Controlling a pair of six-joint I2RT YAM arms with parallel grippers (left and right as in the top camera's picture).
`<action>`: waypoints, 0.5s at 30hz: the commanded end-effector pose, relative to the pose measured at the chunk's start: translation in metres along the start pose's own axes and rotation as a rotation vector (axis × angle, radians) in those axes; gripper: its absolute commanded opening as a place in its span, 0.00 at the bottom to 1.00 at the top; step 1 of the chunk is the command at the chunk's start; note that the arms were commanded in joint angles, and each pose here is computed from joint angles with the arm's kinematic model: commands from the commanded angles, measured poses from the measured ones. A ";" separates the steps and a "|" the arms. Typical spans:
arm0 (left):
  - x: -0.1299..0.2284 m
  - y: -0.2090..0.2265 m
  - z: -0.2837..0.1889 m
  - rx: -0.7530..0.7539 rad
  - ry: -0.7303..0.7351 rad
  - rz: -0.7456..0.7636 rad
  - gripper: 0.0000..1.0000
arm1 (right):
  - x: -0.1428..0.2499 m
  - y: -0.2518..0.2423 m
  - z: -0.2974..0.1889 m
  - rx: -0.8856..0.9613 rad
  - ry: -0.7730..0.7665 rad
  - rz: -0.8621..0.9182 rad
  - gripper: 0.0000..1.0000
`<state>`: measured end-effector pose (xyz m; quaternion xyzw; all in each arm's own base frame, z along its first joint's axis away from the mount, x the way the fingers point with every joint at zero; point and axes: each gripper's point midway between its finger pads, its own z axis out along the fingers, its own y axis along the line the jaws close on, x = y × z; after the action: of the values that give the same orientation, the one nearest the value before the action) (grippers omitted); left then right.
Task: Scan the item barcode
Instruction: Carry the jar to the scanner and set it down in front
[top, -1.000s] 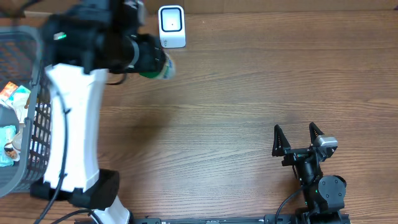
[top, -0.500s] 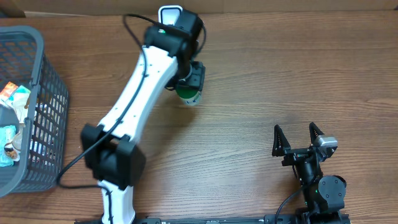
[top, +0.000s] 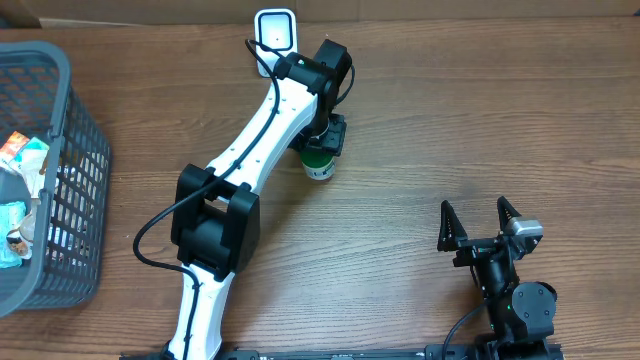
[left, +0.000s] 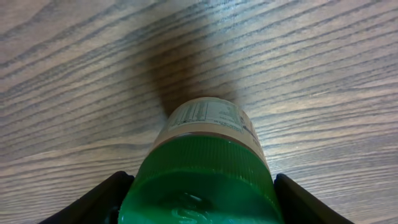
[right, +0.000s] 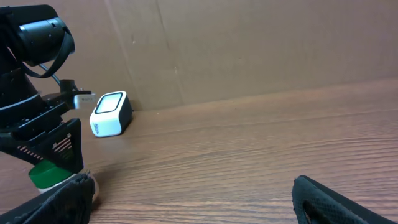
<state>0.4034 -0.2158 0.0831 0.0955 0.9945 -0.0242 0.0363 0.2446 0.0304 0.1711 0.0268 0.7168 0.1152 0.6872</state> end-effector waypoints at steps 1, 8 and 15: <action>-0.001 0.001 0.009 -0.017 0.010 -0.019 0.51 | 0.001 0.000 0.000 -0.004 -0.005 -0.004 1.00; 0.004 0.000 0.024 -0.016 0.053 -0.019 0.66 | 0.001 0.000 0.000 -0.004 -0.005 -0.004 1.00; -0.004 0.001 0.012 -0.006 0.022 -0.026 0.81 | 0.001 0.000 0.000 -0.004 -0.005 -0.004 1.00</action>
<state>0.4019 -0.2150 0.0653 0.0897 0.9957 -0.0166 0.0169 0.2446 0.0304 0.1712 0.0268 0.7167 0.1152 0.6873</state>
